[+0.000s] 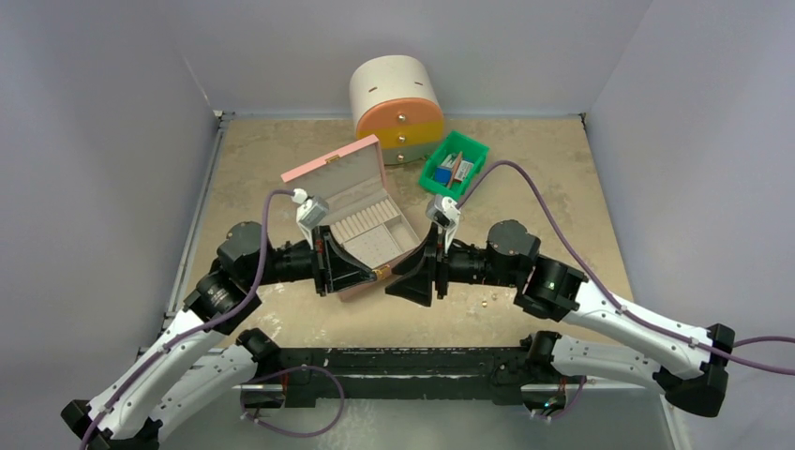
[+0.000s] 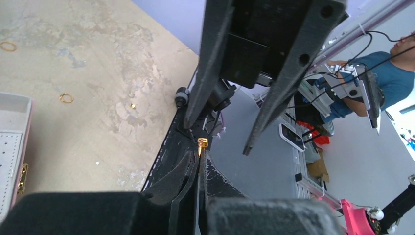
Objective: Organize the mixed jewelry
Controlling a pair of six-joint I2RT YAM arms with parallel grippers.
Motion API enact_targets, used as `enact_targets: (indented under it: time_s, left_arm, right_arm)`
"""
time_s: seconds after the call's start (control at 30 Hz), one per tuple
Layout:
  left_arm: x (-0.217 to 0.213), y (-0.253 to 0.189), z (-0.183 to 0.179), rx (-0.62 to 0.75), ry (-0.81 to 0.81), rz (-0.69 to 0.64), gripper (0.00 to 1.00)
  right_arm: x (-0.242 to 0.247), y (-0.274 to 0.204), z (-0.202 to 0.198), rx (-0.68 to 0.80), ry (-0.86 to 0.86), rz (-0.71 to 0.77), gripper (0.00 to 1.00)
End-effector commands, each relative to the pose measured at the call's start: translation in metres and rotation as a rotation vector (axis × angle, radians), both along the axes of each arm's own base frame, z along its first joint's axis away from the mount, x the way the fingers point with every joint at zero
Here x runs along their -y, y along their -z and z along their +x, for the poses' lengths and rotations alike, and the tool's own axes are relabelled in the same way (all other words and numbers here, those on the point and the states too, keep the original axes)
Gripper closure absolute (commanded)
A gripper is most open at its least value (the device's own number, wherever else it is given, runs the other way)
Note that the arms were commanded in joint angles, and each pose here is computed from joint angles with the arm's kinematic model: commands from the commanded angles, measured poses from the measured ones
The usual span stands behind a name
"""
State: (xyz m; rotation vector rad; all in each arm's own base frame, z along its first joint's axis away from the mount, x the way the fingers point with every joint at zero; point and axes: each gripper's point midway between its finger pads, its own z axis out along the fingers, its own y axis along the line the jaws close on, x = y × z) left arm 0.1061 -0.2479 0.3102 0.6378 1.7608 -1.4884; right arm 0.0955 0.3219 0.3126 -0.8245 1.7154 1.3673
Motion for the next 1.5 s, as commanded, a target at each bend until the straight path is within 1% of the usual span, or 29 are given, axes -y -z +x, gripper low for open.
enact_targets:
  time_s: [0.0, 0.3, 0.7, 0.9, 1.17, 1.47]
  left_arm:
    - [-0.002, -0.036, -0.015, 0.097, 0.064, -0.086, 1.00]
    - [-0.004, -0.040, -0.020, 0.107, 0.079, -0.110, 1.00]
    - [-0.004, -0.039, -0.020, 0.103, 0.071, -0.121, 1.00]
    - [-0.004, -0.039, -0.020, 0.102, 0.072, -0.126, 1.00]
    - [-0.003, -0.038, -0.019, 0.096, 0.071, -0.131, 1.00]
    - [-0.003, -0.037, -0.018, 0.095, 0.069, -0.131, 1.00]
  right_arm:
    - [-0.008, -0.031, -0.005, 0.001, -0.057, 0.113, 0.45]
    - [-0.019, -0.039, -0.009, -0.034, -0.121, 0.170, 0.46]
    - [-0.020, -0.040, -0.007, -0.044, -0.131, 0.194, 0.60]
    - [-0.022, -0.042, -0.006, -0.047, -0.137, 0.208, 0.66]
    - [-0.022, -0.041, -0.006, -0.048, -0.142, 0.215, 0.70]
    - [-0.021, -0.042, -0.006, -0.046, -0.146, 0.224, 0.81]
